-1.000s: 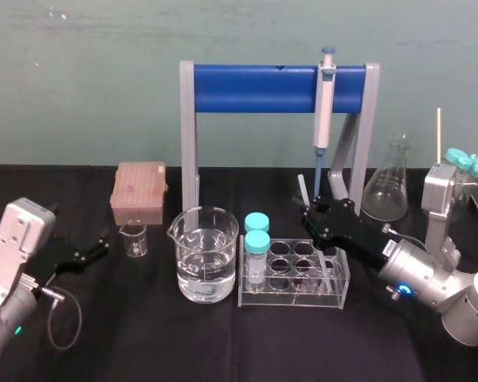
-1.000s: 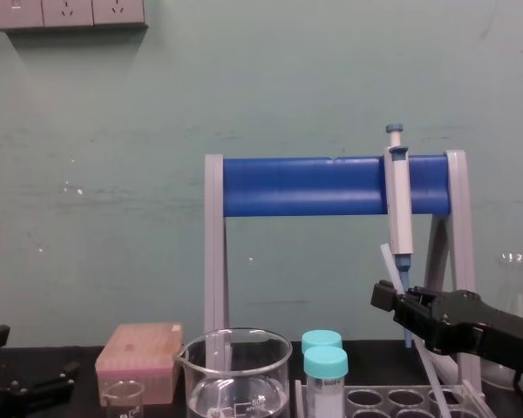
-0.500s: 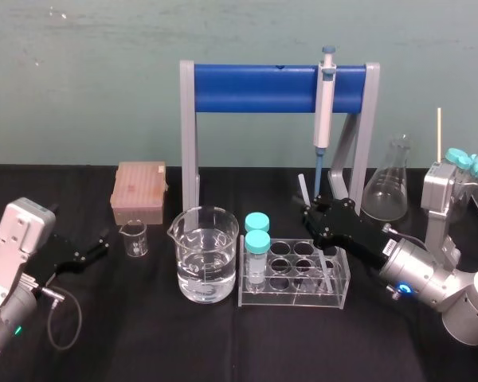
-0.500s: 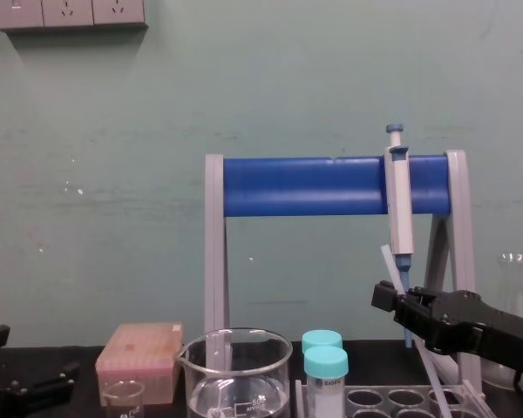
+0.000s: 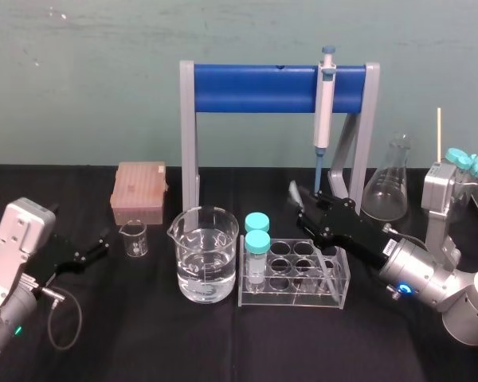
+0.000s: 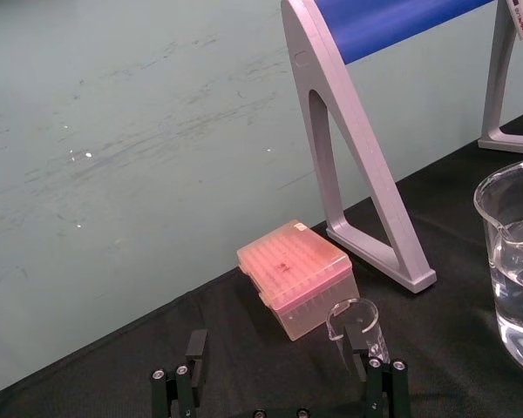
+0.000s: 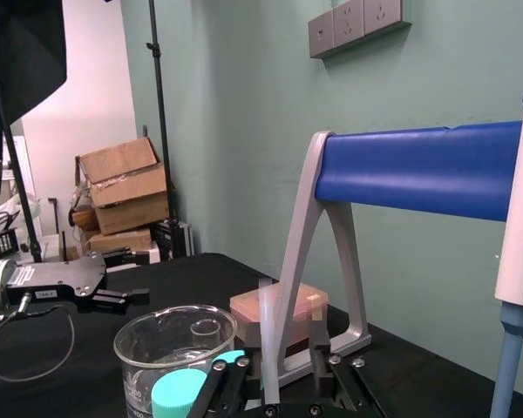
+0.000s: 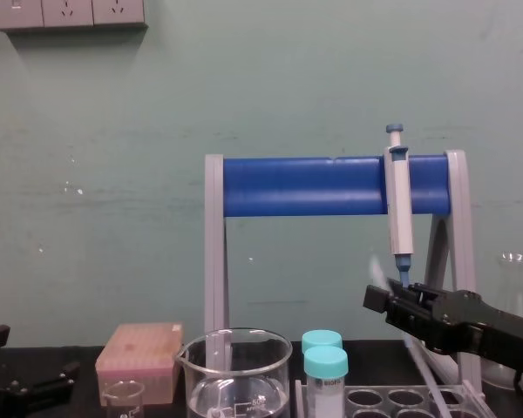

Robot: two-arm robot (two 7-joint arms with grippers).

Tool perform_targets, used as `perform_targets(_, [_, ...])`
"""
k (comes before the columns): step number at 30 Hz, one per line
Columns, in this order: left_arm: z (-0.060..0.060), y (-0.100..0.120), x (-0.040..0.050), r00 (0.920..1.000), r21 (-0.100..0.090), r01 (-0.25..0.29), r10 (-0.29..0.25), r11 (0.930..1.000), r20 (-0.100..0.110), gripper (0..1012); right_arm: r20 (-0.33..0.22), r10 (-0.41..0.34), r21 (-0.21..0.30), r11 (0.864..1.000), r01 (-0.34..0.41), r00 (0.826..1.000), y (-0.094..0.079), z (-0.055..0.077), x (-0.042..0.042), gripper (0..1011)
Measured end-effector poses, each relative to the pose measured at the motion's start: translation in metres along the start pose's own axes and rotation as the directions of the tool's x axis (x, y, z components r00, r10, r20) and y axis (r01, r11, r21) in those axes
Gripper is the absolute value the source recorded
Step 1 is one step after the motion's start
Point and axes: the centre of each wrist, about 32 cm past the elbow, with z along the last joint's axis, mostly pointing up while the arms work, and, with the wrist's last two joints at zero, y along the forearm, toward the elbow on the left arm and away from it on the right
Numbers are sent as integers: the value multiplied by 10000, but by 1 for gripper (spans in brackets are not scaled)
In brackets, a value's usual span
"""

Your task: Pick up the stirring rod with one hand, then place it down.

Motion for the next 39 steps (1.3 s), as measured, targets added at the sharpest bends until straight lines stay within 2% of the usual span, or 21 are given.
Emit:
perform_targets(1, [0, 0, 0, 10000, -1, 0, 0, 10000, 0, 1000, 0, 0, 1, 10000, 0, 10000, 0, 0, 0, 378])
perform_targets(4, [0, 0, 0, 10000, 0, 0, 0, 10000, 0, 1000, 1, 1, 3, 10000, -1, 10000, 0, 0, 0, 435])
perform_targets(6, [0, 0, 0, 10000, 0, 0, 0, 10000, 0, 1000, 3, 1, 4, 10000, -1, 10000, 0, 0, 0, 541])
perform_targets(9, [0, 0, 0, 10000, 0, 0, 0, 10000, 0, 1000, 2, 1, 4, 10000, -1, 10000, 0, 0, 0, 601])
perform_targets(10, [0, 0, 0, 10000, 0, -1, 1, 10000, 0, 1000, 3, 1, 4, 10000, -1, 10000, 0, 0, 0, 663])
perform_targets(21, [0, 0, 0, 10000, 0, 0, 0, 10000, 0, 1000, 3, 2, 5, 10000, -2, 10000, 0, 0, 0, 967])
perform_targets(23, [0, 0, 0, 10000, 0, 0, 0, 10000, 0, 1000, 2, 1, 5, 10000, -1, 10000, 0, 0, 0, 1003])
perform_targets(31, [0, 0, 0, 10000, -1, 0, 0, 10000, 0, 1000, 28, -11, 12, 10000, 11, 10000, 1, 4, -1, 1003])
perform_targets(32, [0, 0, 0, 10000, 0, 0, 0, 10000, 0, 1000, 323, -65, 110, 9999, 62, 9995, 13, 44, -12, 1003])
perform_targets(33, [0, 0, 0, 10000, 0, 0, 0, 10000, -1, 1000, 323, -65, 110, 9999, 62, 9995, 13, 44, -12, 1003])
perform_targets(36, [0, 0, 0, 10000, 0, 0, 0, 10000, 0, 1000, 1183, -403, 486, 9982, 348, 9922, 21, 151, -41, 1003])
perform_targets(38, [0, 0, 0, 10000, 0, -1, 1, 10000, 0, 1000, 1586, -672, 715, 9958, 564, 9851, 18, 201, -54, 1003])
perform_targets(39, [0, 0, 0, 10000, 0, 0, 0, 10000, 0, 1000, 1949, -982, 918, 9924, 815, 9759, 12, 246, -70, 1003])
